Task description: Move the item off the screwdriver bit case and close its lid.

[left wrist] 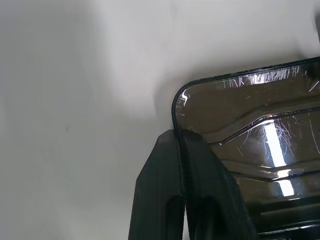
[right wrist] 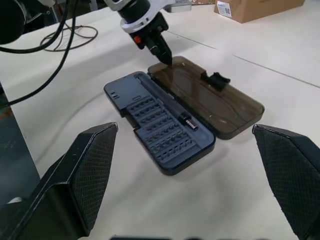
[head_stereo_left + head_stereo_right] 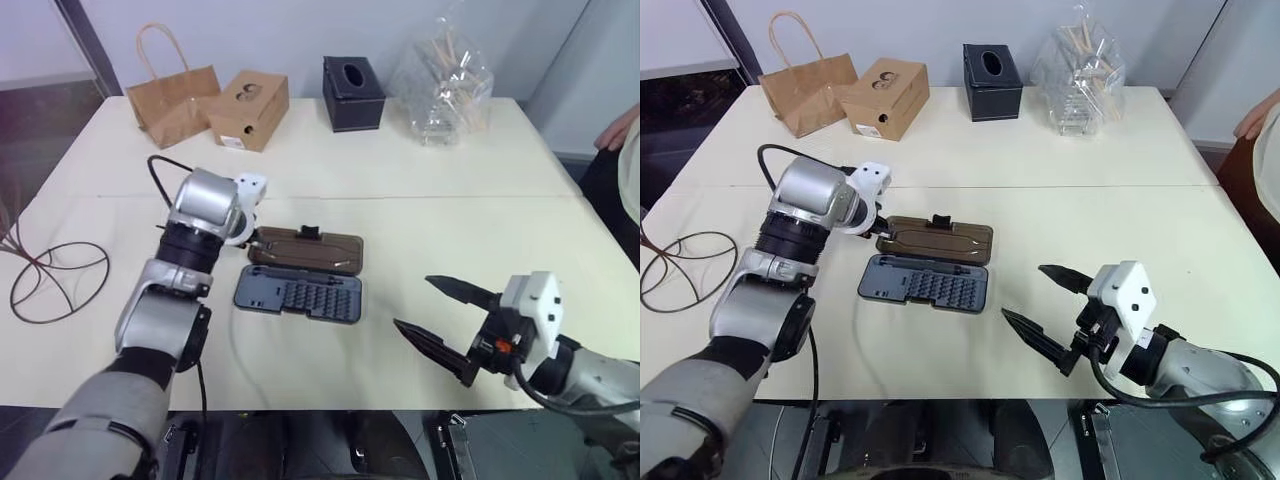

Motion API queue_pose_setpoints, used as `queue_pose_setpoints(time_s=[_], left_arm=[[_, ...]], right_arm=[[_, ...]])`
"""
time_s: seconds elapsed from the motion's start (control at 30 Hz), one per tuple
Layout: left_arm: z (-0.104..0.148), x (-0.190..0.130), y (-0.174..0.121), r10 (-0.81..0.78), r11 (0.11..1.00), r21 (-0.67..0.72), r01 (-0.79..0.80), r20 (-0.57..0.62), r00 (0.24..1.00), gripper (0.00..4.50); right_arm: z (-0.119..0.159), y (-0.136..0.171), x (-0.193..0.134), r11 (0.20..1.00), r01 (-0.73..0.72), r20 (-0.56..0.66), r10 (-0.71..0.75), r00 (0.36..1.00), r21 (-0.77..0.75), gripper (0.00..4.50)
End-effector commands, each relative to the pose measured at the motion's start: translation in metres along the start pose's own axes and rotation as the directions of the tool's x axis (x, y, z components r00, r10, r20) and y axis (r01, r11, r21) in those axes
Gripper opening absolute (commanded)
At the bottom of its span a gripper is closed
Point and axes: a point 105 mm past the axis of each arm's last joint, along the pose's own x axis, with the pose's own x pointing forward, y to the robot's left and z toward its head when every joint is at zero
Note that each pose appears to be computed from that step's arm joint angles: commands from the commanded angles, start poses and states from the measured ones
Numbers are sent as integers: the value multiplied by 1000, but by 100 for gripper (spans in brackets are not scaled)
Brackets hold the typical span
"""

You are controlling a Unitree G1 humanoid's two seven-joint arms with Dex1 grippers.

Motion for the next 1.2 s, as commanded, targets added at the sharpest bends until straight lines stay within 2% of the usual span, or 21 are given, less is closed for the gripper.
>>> queue_pose_setpoints(time_s=[0.03, 0.07, 0.2, 0.3, 0.43, 0.5, 0.57, 0.63, 0.7, 0.77, 0.83, 0.9, 1.03, 1.2], left_arm=[[-15, 0, 5, -19, 999, -50, 16, -44, 999, 183], [-10, -4, 8, -22, 999, -44, 22, -9, 1000, 233], [3, -21, 13, -88, 995, -32, 92, 96, 991, 233], [11, -37, 21, -172, 985, 30, 169, 205, 964, 233], [18, -50, 30, -288, 958, 106, 268, 317, 904, 233], [19, -57, 33, -353, 934, 71, 350, 346, 870, 233], [30, -73, 29, -456, 890, 227, 395, 438, 775, 233], [38, -86, 23, -539, 834, 418, 360, 481, 692, 233], [48, -88, 15, -594, 773, 558, 303, 470, 653, 233], [56, -84, 3, -645, 655, 731, 194, 406, 648, 233], [59, -71, -7, -665, 510, 851, 122, 301, 683, 233], [62, -58, -12, -668, 428, 897, 110, 232, 707, 233], [62, -37, -20, -657, 346, 926, 154, 121, 744, 233], [58, -22, -20, -611, 321, 932, 171, 65, 789, 233]], right_arm=[[4, 0, 3, 999, -36, 2, 36, 999, -24, 450], [4, -1, 4, 998, -49, 0, 49, 999, -26, 450], [5, -5, 7, 996, -86, -15, 85, 996, -37, 450], [9, -14, 9, 992, -109, -26, 108, 994, -58, 450], [17, -28, 15, 985, -145, -43, 142, 989, -95, 450], [21, -32, 18, 979, -168, -48, 163, 985, -114, 450], [24, -36, 21, 974, -184, -54, 178, 983, -129, 450], [25, -37, 22, 968, -210, -67, 202, 977, -138, 450], [26, -34, 21, 960, -242, -78, 233, 969, -142, 450], [29, -31, 20, 954, -264, -80, 255, 964, -145, 450], [32, -29, 19, 955, -261, -66, 254, 965, -143, 450], [34, -27, 19, 959, -249, -50, 244, 968, -136, 450], [29, -15, 17, 969, -216, -36, 213, 976, -119, 450], [28, -5, 10, 983, -154, -16, 153, 988, -101, 450]])
